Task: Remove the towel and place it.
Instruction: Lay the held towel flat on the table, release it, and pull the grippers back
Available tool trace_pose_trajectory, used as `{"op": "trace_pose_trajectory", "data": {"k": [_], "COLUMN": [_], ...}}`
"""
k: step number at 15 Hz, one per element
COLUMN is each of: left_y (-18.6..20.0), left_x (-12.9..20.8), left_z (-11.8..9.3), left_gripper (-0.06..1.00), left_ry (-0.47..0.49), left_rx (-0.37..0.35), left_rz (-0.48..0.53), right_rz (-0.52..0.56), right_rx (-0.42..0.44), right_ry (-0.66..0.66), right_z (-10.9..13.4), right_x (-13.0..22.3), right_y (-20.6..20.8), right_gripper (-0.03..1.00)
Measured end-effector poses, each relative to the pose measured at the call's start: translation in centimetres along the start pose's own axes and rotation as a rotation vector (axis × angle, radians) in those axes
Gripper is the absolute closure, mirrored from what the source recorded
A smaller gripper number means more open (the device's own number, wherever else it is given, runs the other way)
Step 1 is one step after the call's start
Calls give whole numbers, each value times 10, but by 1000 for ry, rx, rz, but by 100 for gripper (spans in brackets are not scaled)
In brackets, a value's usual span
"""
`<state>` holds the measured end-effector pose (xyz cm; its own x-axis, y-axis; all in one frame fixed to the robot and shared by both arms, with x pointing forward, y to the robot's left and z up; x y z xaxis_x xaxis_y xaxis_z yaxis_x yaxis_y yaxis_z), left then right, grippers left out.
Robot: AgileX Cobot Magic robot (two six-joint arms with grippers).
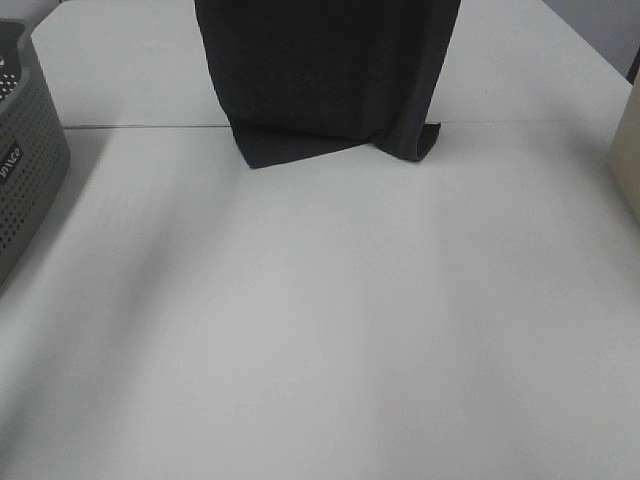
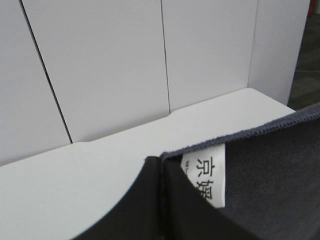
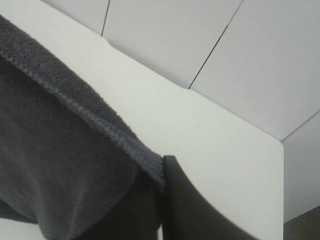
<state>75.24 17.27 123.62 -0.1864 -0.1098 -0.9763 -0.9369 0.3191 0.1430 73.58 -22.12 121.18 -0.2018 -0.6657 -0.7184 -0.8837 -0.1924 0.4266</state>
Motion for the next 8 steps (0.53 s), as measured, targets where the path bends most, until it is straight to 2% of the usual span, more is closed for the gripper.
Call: {"op": "trace_pose_trajectory", "data": {"k": [4,6,8], "left_y": [44,62,79], "left_x": [-19,-25,-32], "left_z": [-19,-30,-42], "left_gripper": [94,94,94], "left_ry": [37,41,33], "left_rx": [88,162,206], "left_rz": [86,116,130], "right_rz": [47,64,71], "right_rx": [-63,-62,-63], "right_ry": [8,21,28], "right_z": [1,-4,-6], "right_x": [-7,-9,-12], "right_y": [52,79,107], "right_gripper": [96,96,96]}}
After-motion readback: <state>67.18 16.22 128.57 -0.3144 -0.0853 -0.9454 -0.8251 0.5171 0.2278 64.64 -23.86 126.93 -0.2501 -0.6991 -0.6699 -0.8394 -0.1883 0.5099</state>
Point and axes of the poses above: a point on each arm's last joint axis where the gripper is mounted, y pointing back along that axis away from the gripper, z along the wrist's bending axis when the last joint is at zero, x = y × z, the point moved 5 cm from there along -y, pointing out along that axis toward the gripper, and after that the axes turned 13 degrees about y, right-handed, at the moved point
